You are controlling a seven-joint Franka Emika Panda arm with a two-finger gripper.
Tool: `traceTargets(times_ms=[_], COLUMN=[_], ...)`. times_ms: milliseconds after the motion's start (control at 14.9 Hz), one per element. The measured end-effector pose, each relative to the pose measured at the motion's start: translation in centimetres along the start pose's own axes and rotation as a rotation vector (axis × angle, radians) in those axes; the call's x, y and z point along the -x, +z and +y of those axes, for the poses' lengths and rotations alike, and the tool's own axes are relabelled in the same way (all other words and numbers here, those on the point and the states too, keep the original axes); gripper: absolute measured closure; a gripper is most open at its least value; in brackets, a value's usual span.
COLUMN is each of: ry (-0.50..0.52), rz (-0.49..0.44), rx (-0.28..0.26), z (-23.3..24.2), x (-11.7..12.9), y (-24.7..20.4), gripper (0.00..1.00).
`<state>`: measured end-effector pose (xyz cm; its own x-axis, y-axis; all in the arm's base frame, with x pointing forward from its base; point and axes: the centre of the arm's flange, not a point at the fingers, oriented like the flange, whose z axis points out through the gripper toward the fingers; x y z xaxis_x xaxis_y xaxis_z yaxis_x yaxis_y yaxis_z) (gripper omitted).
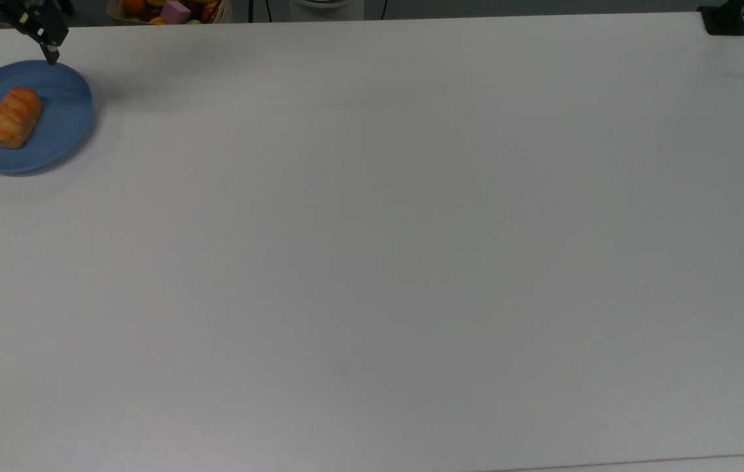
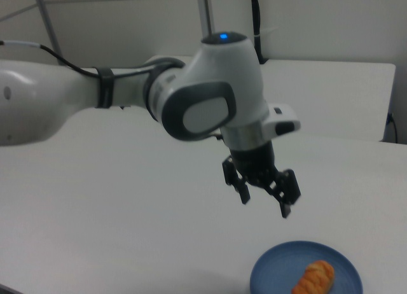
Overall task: Put the bread on the table
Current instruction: 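Move the gripper over the orange bread roll and lower onto it, then close the gripper on the bread roll and lift it off the plate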
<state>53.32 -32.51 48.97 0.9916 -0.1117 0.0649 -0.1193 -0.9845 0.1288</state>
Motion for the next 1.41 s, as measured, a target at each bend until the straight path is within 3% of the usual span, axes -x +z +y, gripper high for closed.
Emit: traceTargets(times_ms=[201, 602, 1406], ry=[-0.012, 0.001, 0.018], rz=[0.012, 0.004, 0.009], rx=[-0.005, 0.041, 0.086], z=[2.3, 5.4, 6.3], x=[0.8, 1.2, 0.8], y=[3.4, 9.2, 15.9], gripper=[0.00, 0.00, 0.02])
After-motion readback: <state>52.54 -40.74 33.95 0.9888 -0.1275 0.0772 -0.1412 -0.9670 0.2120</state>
